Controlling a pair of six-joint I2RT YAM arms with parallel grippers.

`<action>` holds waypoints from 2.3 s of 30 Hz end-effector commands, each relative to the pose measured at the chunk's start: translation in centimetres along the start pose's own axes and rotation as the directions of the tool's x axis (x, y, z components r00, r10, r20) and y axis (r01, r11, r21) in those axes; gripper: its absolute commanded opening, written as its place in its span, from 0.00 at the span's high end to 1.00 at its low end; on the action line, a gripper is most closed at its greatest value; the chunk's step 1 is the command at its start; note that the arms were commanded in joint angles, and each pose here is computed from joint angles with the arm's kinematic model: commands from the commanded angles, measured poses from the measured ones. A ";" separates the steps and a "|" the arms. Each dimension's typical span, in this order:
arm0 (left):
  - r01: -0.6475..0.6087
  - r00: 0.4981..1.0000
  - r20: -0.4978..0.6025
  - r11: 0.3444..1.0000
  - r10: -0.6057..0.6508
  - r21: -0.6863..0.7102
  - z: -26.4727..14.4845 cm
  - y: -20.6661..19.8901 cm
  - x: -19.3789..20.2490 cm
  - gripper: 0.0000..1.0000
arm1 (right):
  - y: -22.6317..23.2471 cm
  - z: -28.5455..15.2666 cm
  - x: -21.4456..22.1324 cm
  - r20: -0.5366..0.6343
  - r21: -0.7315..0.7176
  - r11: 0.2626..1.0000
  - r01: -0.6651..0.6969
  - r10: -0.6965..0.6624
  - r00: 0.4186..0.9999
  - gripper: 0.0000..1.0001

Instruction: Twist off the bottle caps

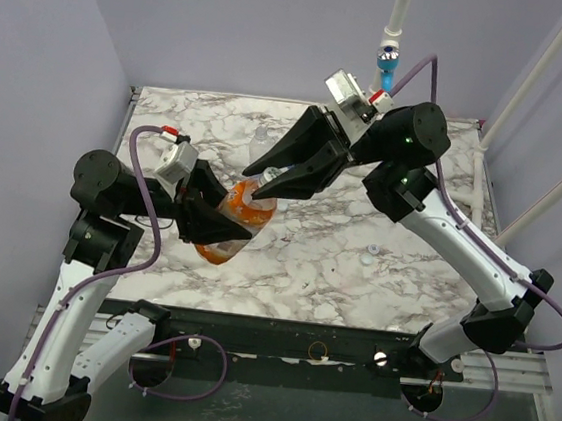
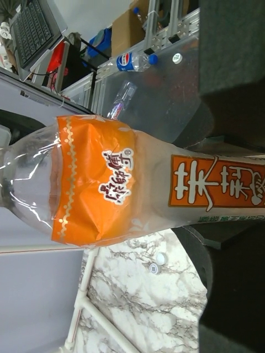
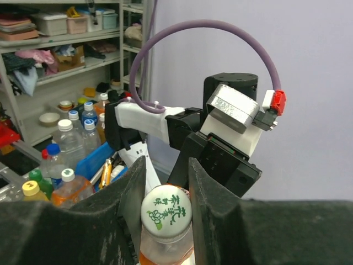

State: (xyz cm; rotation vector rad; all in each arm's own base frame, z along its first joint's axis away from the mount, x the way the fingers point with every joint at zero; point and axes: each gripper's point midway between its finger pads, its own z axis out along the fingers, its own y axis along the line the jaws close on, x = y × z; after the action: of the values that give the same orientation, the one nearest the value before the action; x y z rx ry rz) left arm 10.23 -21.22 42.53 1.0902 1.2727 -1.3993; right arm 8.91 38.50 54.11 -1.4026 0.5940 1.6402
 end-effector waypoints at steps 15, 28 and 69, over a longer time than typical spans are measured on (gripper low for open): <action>-0.239 0.959 -0.004 0.805 0.282 -0.543 -3.3 9.9 -1.3 0.89 | -14.6 -6.9 0.3 0.033 0.837 0.536 -0.112 0.154 0.987 0.01; -0.312 0.935 -0.112 0.633 0.335 -0.709 -6.2 14.0 -0.8 0.90 | -15.7 -5.6 2.2 0.068 0.818 0.548 -0.171 0.203 0.977 0.22; 0.060 0.998 -0.027 0.998 -0.061 -0.030 -0.1 1.3 0.7 0.89 | -0.2 0.4 0.1 -0.006 0.042 0.998 -0.052 0.052 0.999 1.00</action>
State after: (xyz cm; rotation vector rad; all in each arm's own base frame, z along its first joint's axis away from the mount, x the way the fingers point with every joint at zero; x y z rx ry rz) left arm 17.26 -20.02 41.11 0.8774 1.3165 -1.0197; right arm 17.49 41.86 53.83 -0.9769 1.0139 1.4712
